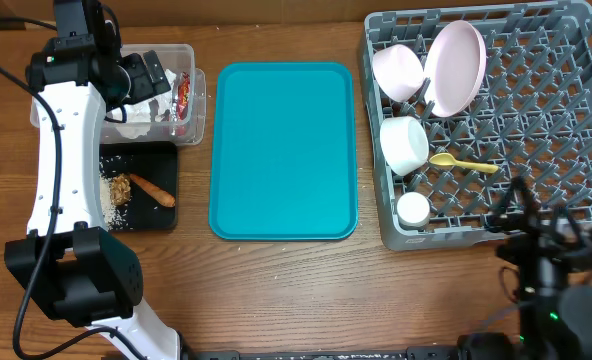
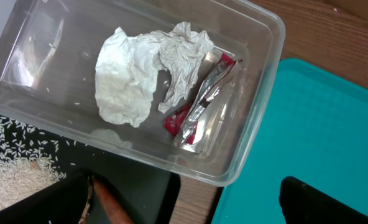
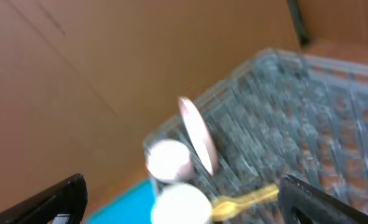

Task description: Sort waste into correct bins and load items into the dishwasher

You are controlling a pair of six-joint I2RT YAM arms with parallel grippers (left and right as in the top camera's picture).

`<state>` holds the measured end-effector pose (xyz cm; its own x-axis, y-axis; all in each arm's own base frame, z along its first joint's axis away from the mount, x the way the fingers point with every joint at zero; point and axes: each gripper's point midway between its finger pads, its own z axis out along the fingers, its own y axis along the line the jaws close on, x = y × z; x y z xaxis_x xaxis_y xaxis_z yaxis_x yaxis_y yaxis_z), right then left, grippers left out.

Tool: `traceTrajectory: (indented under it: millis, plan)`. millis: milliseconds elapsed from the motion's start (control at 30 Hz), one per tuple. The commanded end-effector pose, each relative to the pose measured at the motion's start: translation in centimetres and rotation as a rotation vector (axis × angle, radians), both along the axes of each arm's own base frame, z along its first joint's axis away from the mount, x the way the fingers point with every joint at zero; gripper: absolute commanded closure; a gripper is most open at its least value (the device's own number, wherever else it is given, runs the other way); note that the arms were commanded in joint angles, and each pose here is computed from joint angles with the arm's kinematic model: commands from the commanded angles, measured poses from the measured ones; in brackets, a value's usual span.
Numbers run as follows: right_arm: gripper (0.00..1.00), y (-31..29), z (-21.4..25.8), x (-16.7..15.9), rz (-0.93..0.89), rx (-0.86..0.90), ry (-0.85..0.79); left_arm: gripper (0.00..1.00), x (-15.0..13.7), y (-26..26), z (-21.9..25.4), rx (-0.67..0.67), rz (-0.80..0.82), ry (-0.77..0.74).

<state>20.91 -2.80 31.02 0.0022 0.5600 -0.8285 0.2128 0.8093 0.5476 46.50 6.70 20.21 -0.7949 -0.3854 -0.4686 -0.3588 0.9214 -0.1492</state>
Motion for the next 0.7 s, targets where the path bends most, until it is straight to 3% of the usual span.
traceTrajectory:
  millis: [0,367,667]
  plan:
    - [0.0,0.3,-4.6,2.2,0.015,-0.022,-0.063,0.0,0.4,-0.1,0.7,-0.004,0.009,-0.023]
    - [0.0,0.4,-11.1,3.0,0.015,-0.026,-0.138,0.0,0.4,-0.1,0.7,-0.004,0.008,-0.022]
    - [0.0,2.9,-13.8,3.7,0.177,-0.27,-0.078,0.0,0.4,-0.1,0.7,-0.004,0.009,-0.022]
